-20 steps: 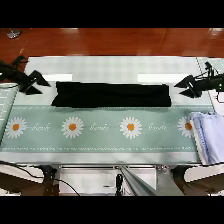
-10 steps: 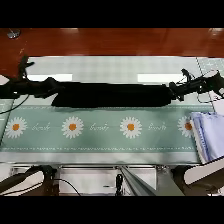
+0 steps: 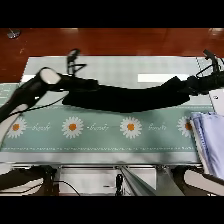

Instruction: Fold the shirts.

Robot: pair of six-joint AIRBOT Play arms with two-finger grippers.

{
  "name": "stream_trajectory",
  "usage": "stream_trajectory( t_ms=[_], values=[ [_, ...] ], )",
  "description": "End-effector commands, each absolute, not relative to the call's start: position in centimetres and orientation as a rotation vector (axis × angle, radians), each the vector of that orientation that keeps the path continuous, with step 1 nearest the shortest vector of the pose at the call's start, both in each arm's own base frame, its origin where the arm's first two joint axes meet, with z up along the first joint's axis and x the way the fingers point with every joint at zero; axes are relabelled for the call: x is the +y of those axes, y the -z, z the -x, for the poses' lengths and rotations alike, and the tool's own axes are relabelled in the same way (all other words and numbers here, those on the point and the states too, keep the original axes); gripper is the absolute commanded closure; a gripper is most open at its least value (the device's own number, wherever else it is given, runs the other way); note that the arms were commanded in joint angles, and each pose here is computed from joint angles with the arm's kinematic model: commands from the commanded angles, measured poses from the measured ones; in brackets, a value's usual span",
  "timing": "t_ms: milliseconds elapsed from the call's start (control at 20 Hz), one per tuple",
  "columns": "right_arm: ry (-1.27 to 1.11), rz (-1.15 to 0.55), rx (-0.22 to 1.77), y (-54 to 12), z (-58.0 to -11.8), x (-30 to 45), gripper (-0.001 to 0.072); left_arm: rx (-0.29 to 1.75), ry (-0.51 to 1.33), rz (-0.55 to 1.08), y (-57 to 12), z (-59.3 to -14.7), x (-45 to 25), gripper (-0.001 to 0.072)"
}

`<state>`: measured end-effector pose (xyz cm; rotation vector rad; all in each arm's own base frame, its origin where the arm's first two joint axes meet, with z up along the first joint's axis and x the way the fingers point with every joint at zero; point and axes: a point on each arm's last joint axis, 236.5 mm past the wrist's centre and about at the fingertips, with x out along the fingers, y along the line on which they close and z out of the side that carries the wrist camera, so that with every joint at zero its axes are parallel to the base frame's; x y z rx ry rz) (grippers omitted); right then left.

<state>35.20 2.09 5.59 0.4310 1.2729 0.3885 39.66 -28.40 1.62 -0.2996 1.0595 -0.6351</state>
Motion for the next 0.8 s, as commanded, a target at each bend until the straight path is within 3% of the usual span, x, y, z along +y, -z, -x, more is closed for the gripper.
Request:
stream_trajectory(
  t_ms=[0, 150, 300, 500, 600, 750],
  values=[
    [-0.373, -0.383, 1.185, -9.0, -29.9, 3.9, 0.0682, 1.182, 0.752, 0.192, 1.3, -37.1, -39.2, 0.0685],
    [-0.35, -0.372, 1.104, -11.4, -27.3, 4.8, 0.0681, 1.314, 0.886, 0.142, 3.8, -32.8, -47.3, 0.0684],
    [-0.368, -0.362, 1.022, -13.8, -26.3, 5.8, 0.0681, 1.416, 1.012, 0.196, 5.4, -27.5, -53.4, 0.0684],
    [-0.37, -0.367, 1.009, -14.2, -26.2, 6.0, 0.0681, 1.553, 1.142, 0.285, 5.0, -22.2, -55.9, 0.0683],
    [-0.366, -0.367, 0.996, -14.3, -26.5, 5.9, 0.0681, 1.516, 1.142, 0.317, 3.1, -24.8, -54.8, 0.0683],
    [-0.399, -0.409, 0.941, -15.5, -27.4, 6.8, 0.0682, 1.417, 1.064, 0.422, -1.4, -33.1, -49.3, 0.0683]
  ],
)
